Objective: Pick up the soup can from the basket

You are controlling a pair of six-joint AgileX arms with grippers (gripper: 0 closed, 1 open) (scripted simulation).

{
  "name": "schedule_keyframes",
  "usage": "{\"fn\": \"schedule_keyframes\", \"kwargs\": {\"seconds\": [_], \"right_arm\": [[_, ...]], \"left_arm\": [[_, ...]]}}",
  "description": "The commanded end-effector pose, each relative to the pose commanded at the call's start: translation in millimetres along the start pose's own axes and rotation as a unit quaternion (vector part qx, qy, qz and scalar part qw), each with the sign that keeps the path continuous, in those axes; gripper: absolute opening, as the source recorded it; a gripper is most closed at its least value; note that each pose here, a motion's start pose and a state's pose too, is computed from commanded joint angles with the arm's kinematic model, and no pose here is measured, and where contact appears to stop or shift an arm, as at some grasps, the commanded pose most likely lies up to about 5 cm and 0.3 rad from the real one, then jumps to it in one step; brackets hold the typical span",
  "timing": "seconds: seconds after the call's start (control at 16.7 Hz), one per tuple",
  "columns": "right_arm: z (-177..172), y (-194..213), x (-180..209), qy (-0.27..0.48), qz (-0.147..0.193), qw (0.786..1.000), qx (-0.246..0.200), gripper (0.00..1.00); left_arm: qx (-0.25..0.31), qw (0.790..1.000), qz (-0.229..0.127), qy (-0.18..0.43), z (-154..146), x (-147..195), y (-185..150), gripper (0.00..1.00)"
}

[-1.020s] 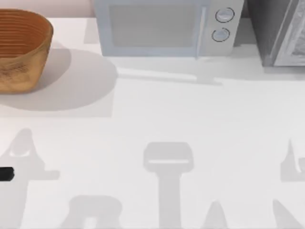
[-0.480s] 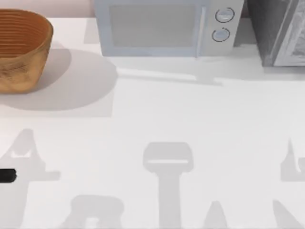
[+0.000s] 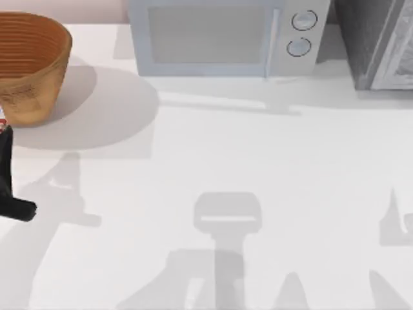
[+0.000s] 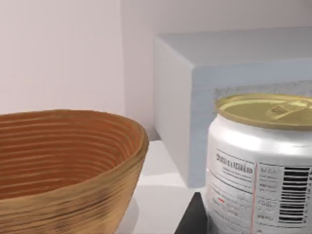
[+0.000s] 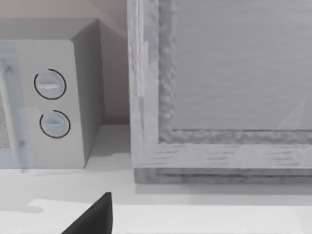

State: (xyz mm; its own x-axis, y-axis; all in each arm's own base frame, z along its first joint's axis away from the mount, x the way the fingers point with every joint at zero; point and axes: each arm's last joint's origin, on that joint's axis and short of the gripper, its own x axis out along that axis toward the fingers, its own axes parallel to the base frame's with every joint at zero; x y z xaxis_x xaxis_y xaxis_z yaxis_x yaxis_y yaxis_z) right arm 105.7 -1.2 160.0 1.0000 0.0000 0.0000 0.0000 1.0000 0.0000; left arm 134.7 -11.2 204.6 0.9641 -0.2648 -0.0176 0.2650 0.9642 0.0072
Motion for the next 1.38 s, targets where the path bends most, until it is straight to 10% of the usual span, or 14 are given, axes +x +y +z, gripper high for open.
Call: {"fn": "schedule_keyframes", "kwargs": {"seconds": [0.6,1.02,1.38], "right_arm": [[0,0,0,0.000,0.000,1.000,0.000,1.00],[0,0,0,0.000,0.000,1.000,0.000,1.00],[0,0,0,0.000,0.000,1.000,0.000,1.00]], "left_arm": [[0.004,0.950,-0.311,0.002,17,149,7,0.00],[0.003,0.863,-0.505,-0.003,-82,245,5,0.00],[0.003,0.800,-0.600,-0.008,-167,268,-2,0.00]]}}
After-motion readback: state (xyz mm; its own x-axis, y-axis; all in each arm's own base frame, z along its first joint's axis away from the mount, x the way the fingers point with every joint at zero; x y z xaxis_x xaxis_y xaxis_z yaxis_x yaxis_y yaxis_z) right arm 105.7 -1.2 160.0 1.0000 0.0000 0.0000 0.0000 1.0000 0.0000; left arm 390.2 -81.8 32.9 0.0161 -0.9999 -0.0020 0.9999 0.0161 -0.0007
